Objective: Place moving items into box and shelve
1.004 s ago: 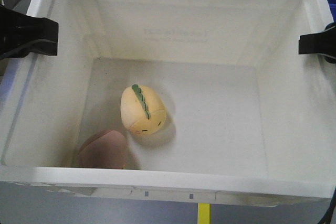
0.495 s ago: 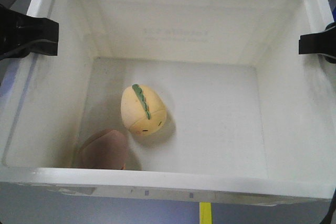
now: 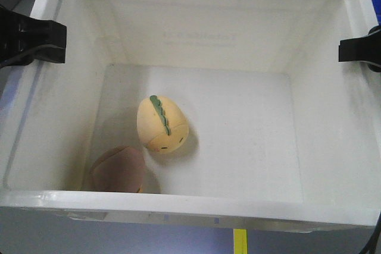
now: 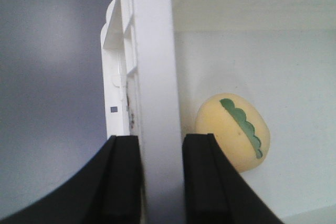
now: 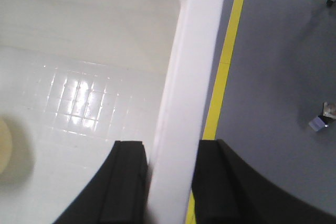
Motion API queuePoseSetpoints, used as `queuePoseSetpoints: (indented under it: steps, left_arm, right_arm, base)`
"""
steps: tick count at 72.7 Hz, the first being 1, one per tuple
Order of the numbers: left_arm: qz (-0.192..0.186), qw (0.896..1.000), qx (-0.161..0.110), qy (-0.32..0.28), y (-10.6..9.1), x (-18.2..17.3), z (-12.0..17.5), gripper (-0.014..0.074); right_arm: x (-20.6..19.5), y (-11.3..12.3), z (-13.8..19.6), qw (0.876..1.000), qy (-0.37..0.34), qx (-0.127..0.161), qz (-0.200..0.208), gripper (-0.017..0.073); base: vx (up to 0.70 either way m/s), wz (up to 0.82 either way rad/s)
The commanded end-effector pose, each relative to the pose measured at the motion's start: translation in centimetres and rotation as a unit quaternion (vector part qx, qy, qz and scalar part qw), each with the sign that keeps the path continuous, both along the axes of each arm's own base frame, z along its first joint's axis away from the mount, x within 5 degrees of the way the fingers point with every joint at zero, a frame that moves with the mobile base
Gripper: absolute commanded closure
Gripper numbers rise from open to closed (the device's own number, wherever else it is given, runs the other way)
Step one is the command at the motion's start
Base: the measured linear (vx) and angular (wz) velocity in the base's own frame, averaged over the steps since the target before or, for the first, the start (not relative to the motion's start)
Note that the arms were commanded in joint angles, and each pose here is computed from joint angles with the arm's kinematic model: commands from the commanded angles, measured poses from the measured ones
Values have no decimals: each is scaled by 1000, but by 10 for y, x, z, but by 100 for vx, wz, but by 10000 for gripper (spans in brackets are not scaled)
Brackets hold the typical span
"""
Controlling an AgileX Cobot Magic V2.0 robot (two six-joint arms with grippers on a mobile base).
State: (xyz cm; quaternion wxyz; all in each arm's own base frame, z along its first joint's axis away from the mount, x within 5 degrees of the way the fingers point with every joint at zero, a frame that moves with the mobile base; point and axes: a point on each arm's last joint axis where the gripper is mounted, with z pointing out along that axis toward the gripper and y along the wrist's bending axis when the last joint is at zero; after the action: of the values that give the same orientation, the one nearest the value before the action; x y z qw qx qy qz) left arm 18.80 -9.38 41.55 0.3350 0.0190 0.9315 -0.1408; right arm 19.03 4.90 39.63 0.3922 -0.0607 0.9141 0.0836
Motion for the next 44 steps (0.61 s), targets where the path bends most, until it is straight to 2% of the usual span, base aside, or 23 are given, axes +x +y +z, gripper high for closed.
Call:
queuePoseSetpoints:
  steps: [1,44]
  left_arm:
    - [6,995,-19,-93,7,-3,27,599]
    - [6,995,-19,-93,6,-3,27,599]
  right_arm:
    - [0,-6,26,995,-97,-12,-8,565]
    - [0,-6,26,995,-97,-12,-8,565]
  base:
    - [55,2]
    - [56,-4]
